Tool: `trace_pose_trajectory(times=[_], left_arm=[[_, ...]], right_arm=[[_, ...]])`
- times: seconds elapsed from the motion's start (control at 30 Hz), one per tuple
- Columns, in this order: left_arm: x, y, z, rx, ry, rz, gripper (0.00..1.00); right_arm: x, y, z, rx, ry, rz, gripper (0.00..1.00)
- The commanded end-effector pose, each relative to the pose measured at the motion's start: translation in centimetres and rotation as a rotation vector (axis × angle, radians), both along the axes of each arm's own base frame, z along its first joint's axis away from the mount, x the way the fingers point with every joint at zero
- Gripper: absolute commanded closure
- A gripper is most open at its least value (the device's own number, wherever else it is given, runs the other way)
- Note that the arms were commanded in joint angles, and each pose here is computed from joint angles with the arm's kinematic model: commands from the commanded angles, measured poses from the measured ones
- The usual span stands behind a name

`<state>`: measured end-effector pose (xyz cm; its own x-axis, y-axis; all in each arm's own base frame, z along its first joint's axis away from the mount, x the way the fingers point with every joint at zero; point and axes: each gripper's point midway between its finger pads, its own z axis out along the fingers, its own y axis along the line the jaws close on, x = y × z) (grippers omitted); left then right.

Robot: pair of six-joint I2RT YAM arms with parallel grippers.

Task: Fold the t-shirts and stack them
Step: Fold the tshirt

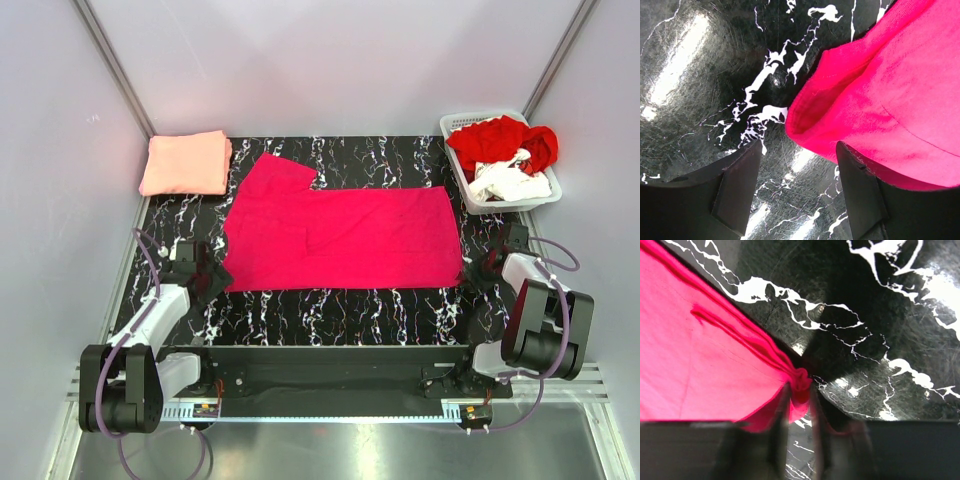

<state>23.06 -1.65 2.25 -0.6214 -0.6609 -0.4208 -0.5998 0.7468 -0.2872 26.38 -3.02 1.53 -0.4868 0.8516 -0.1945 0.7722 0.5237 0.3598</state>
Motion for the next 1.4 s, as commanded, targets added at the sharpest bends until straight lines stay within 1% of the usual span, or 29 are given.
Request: trace_pose_trajectory(times=[0.0, 0.03, 0.1, 0.13, 0.27, 0.33, 0.43, 0.47, 0.57, 0.6, 0.7, 0.83, 1.0, 1.07, 1.17, 1.37], left_arm=[[1.0, 0.7, 0.6, 0.019, -0.039, 0.026, 0.33], [1.0, 0.7, 0.7, 0.021, -0.040, 0.030, 0.34], [1.1, 0.7, 0.6, 0.020, -0.041, 0.031, 0.34], [1.2, 0.6, 0.6, 0.016, -0.044, 0.028, 0.34], [1.4, 0.6, 0.4, 0.013, -0.046, 0.033, 0.34], [1.6, 0.7, 0.3, 0.016, -0.051, 0.036, 0.35], [2.2, 0.7, 0.4, 0.013, -0.059, 0.047, 0.41], [2.4, 0.7, 0.3, 0.012, -0.059, 0.048, 0.44], [3.0, 0.6, 0.4, 0.008, -0.063, 0.048, 0.66], [3.3, 0.6, 0.5, 0.008, -0.064, 0.046, 0.82], [3.6, 0.7, 0.6, 0.010, -0.064, 0.048, 0.99], [3.1, 1.0, 1.7, 0.024, -0.068, 0.053, 1.00], [1.6, 1.5, 4.1, 0.049, -0.095, 0.071, 1.00], [0.8, 1.5, 4.5, 0.044, -0.092, 0.081, 1.00], [-0.2, 1.3, 4.8, 0.034, -0.087, 0.087, 1.00], [-1.3, 0.8, 5.0, -0.015, -0.068, 0.123, 1.00]], right_arm=[[0.2, -0.3, -0.3, -0.006, -0.008, -0.009, 0.80], [0.1, -0.1, -0.4, -0.001, -0.007, -0.006, 0.85], [0.2, -0.1, -0.3, 0.000, -0.012, -0.005, 0.89], [0.1, -0.1, -0.3, 0.000, -0.011, -0.005, 0.93], [0.2, 0.2, -0.4, 0.015, -0.016, 0.005, 1.00], [0.2, 0.3, -0.4, 0.019, -0.018, 0.012, 1.00], [0.1, 0.4, -0.4, 0.019, -0.021, 0.017, 1.00], [0.2, 0.4, -0.3, 0.018, -0.027, 0.019, 1.00], [0.3, 0.4, -0.3, 0.020, -0.033, 0.021, 1.00], [0.3, 0.4, -0.3, 0.021, -0.033, 0.019, 1.00], [0.4, 0.4, -0.4, 0.022, -0.028, 0.016, 1.00], [-0.1, 0.2, 0.0, 0.015, -0.006, -0.002, 1.00], [-1.3, -0.7, 1.8, -0.045, 0.016, -0.041, 1.00], [-1.7, -1.2, 3.0, -0.078, 0.014, -0.061, 1.00], [-2.4, -1.1, 3.8, -0.075, 0.015, -0.095, 1.00], [-4.2, -1.0, 4.4, -0.087, 0.034, -0.147, 1.00]])
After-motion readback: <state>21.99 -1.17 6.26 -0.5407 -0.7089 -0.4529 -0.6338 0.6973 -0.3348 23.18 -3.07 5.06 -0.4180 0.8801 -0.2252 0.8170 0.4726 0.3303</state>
